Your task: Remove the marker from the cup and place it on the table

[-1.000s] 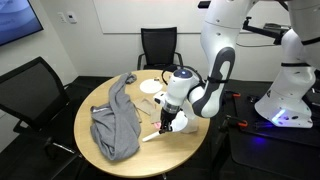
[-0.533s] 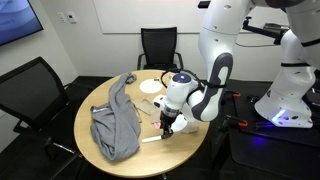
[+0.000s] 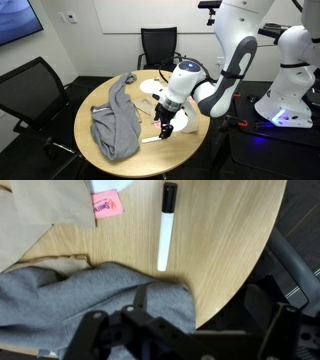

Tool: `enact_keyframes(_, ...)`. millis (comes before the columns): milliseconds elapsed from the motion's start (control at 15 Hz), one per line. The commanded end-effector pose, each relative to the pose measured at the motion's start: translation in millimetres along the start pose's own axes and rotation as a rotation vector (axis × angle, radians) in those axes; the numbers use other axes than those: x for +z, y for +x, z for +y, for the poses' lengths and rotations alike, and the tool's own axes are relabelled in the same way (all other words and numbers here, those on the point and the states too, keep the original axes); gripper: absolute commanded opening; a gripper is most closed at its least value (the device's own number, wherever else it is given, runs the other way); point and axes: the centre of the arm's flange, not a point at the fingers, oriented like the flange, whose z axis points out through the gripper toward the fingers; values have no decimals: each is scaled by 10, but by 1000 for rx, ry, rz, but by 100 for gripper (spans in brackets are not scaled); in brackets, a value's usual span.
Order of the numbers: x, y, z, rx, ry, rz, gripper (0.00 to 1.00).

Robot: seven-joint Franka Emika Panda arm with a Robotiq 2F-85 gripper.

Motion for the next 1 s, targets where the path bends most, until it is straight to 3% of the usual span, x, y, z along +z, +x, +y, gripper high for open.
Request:
enact_keyframes(0,-717,2,-204,16,-42,35,100)
enact_keyframes(467,-1202,51,-121,25,-113,103,100)
enact_keyframes(533,-956,131,34,9,-97,113,100)
enact_keyframes(933,-937,119,17,2,-99,108,100)
